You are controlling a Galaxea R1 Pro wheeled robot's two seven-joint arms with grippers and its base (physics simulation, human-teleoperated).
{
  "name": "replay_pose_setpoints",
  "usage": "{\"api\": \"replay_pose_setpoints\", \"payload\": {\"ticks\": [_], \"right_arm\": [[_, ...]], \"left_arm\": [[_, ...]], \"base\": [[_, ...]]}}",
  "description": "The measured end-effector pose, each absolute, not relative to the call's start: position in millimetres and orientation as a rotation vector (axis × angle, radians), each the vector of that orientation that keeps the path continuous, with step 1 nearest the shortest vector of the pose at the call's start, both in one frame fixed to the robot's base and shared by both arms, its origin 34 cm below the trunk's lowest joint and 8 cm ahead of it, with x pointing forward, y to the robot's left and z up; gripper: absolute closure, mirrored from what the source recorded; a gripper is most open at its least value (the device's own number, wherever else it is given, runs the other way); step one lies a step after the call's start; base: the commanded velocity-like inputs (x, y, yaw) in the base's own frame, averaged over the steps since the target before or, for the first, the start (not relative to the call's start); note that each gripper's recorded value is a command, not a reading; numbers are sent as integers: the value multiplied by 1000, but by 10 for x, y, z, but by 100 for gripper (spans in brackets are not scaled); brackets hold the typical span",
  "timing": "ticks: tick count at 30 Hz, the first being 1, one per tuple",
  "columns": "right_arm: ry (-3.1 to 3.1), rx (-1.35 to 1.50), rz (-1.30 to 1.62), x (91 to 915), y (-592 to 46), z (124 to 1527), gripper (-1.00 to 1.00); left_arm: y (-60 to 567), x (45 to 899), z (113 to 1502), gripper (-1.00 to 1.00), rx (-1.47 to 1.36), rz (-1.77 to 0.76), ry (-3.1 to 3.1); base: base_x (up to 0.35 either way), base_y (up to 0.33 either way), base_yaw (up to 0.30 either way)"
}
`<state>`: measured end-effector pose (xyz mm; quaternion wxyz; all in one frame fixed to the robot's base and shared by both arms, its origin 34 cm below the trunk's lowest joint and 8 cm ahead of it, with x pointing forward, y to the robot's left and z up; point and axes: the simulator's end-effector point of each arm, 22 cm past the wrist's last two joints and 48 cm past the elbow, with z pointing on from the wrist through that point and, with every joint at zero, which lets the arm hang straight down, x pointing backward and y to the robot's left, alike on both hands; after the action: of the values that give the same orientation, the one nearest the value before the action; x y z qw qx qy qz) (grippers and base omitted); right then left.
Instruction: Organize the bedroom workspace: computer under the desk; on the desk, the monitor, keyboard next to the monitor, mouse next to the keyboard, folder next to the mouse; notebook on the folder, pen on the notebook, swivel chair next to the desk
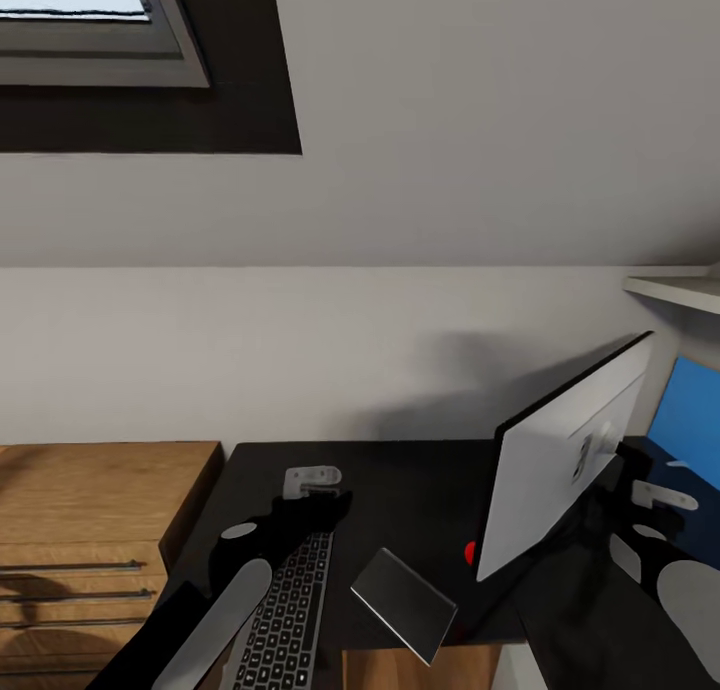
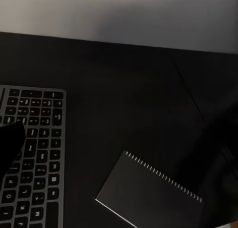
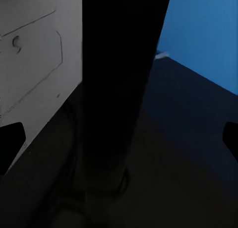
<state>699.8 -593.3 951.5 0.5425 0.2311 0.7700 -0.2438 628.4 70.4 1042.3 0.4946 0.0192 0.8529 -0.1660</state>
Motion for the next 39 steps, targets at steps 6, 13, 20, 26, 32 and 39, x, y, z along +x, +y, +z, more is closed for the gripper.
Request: {"api": "replay_pose_setpoints", "payload": {"ticks": [6, 13, 20, 26, 32, 39], "right_arm": [[1828, 549, -580, 6997, -5937, 9515, -100], [1827, 550, -581, 6993, -5946, 9519, -100], [1826, 550, -581, 6995, -5949, 9524, -100], [1826, 550, -581, 6996, -5949, 9525, -100], [1826, 550, -581, 6995, -5950, 9528, -100], [1826, 555, -580, 6991, -5952, 9520, -100]], "left_arm": [[703, 6285, 10422, -100, 47, -402, 2068], [704, 6283, 10417, -100, 47, -402, 2069], [702, 6283, 10415, -100, 48, -402, 2069], [700, 6281, 10407, -100, 49, -401, 2071], [700, 6280, 10408, -100, 49, -401, 2071], [698, 6281, 10407, -100, 49, -402, 2071]], "base": [[24, 0, 0], [146, 0, 0], [33, -4, 0], [78, -50, 0], [70, -74, 0], [102, -106, 0]]}}
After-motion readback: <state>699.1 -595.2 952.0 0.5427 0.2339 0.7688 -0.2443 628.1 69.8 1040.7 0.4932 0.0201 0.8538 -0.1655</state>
